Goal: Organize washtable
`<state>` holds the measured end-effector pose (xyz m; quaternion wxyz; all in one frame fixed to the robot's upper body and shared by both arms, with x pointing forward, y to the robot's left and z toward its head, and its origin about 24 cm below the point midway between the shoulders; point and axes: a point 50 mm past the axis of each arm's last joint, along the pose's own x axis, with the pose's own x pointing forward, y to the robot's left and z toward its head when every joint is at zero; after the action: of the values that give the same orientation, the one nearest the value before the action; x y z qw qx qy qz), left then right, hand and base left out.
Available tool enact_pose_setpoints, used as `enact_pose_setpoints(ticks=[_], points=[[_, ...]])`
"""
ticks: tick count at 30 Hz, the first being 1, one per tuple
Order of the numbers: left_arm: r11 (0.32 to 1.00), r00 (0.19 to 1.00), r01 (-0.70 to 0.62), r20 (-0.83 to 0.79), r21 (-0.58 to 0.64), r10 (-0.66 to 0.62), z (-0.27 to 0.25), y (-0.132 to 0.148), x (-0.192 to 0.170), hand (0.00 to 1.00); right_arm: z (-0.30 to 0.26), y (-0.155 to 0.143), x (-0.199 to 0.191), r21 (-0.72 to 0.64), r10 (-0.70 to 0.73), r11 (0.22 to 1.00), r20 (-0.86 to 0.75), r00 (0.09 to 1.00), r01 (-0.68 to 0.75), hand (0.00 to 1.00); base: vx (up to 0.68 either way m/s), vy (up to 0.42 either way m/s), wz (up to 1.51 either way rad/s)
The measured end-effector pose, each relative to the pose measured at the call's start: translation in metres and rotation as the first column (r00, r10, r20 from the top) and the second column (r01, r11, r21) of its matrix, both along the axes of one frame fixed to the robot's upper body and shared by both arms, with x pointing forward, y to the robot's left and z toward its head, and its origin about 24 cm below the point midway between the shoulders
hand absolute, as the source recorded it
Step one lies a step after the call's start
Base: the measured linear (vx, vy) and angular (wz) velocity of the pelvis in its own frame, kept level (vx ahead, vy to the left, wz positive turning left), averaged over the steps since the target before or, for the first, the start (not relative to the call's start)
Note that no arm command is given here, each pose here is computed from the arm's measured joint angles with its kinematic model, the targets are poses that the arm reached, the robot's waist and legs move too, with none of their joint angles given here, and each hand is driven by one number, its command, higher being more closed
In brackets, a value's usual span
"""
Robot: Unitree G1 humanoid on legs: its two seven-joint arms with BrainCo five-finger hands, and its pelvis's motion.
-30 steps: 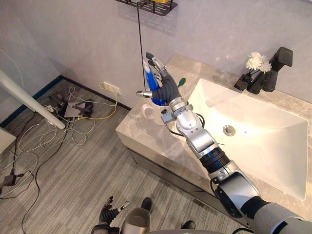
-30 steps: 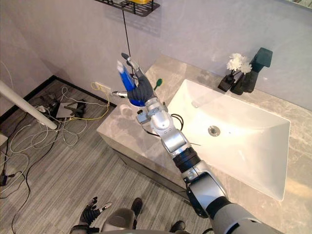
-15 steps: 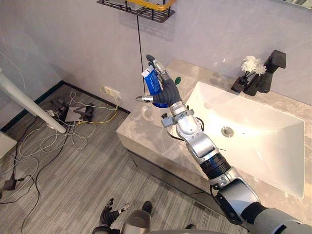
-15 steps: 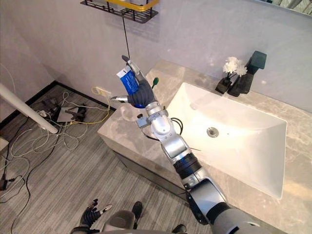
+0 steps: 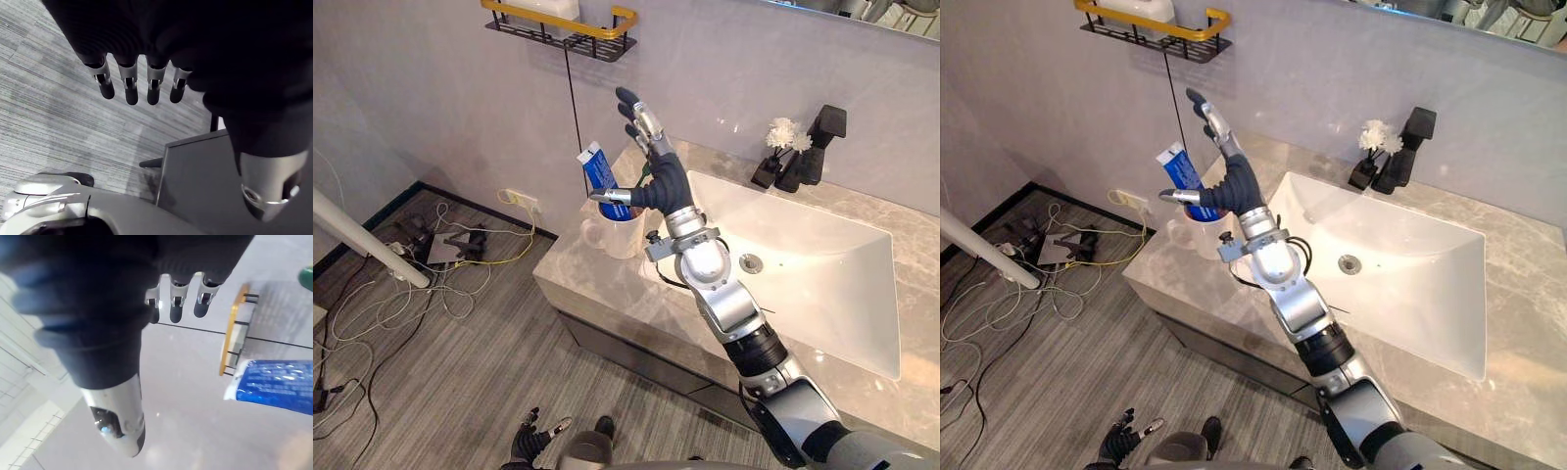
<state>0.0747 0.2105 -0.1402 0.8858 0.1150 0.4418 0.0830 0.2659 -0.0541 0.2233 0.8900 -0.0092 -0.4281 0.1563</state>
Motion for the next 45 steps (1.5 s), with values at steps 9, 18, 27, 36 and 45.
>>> enact_pose_setpoints(ticks=[9,18,27,36,45], points=[[0.999,0.999,-0.034,-0.024,0.004,0.034,-0.002,0.004,-0.008,0.00,0.050,-0.082,-0.038,0.257,-0.237,0.953,0.297,0.925,0.161,0.00,0.01,0.013,-0.09],[0.999,0.997,-0.040,-0.061,-0.012,0.039,-0.006,0.005,-0.015,0.00,0.036,-0.211,-0.077,0.497,-0.743,0.636,0.185,0.643,0.591,0.00,0.00,0.009,-0.10],[0.999,0.997,-0.028,-0.071,-0.042,0.025,-0.008,0.001,-0.014,0.00,-0.067,-0.332,-0.131,0.269,-0.923,0.031,-0.362,0.131,0.963,0.00,0.03,0.000,-0.10],[0.993,0.994,-0.090,-0.069,-0.079,0.084,-0.011,-0.007,-0.012,0.00,-0.182,-0.334,-0.191,-0.035,-0.647,-0.283,-0.731,-0.218,0.959,0.00,0.01,0.011,-0.16],[0.968,0.983,-0.185,-0.022,-0.168,0.184,-0.011,-0.028,0.005,0.00,-0.304,-0.257,-0.208,-0.303,-0.208,-0.055,-0.929,-0.308,0.951,0.00,-0.01,0.008,-0.08]])
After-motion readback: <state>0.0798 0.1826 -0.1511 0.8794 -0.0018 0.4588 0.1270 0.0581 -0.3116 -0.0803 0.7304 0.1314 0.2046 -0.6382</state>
